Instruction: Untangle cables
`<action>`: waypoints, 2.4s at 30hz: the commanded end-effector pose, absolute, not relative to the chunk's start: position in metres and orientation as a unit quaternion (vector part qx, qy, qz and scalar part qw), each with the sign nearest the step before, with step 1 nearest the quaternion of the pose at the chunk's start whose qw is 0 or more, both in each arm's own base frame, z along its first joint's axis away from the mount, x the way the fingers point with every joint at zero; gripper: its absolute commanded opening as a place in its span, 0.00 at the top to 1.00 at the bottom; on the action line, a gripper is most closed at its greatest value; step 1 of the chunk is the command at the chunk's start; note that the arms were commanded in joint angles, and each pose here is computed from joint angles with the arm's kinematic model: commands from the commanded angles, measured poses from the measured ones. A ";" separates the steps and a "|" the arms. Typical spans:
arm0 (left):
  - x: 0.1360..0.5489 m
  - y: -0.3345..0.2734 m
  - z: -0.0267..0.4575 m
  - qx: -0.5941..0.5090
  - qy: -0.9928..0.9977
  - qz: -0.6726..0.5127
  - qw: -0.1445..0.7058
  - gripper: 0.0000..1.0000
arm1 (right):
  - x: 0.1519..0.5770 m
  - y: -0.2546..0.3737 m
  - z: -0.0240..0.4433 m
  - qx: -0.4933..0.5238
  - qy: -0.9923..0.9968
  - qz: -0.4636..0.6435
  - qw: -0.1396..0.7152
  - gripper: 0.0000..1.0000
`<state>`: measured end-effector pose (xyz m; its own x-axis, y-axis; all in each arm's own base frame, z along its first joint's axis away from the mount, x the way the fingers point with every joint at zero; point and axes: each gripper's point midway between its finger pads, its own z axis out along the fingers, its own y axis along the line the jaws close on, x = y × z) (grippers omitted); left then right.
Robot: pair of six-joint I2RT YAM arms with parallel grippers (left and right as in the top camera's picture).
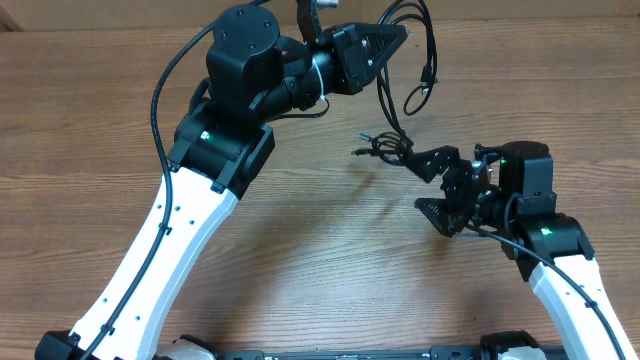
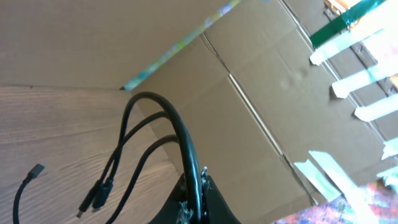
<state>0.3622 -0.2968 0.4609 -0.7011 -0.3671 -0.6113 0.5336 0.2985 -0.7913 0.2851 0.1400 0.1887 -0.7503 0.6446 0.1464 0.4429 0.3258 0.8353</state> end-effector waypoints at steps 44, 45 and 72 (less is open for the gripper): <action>0.364 -0.241 0.396 0.039 0.803 -0.506 0.314 0.00 | 0.318 0.132 0.196 0.497 0.709 0.496 0.075 0.96; 0.364 -0.236 0.384 0.037 0.818 -0.485 0.308 0.00 | 0.319 0.131 0.196 0.490 0.714 0.494 0.081 0.96; 0.294 -0.176 0.291 0.250 0.916 -0.157 0.271 0.00 | 0.301 0.114 0.161 0.418 0.805 0.399 0.134 0.96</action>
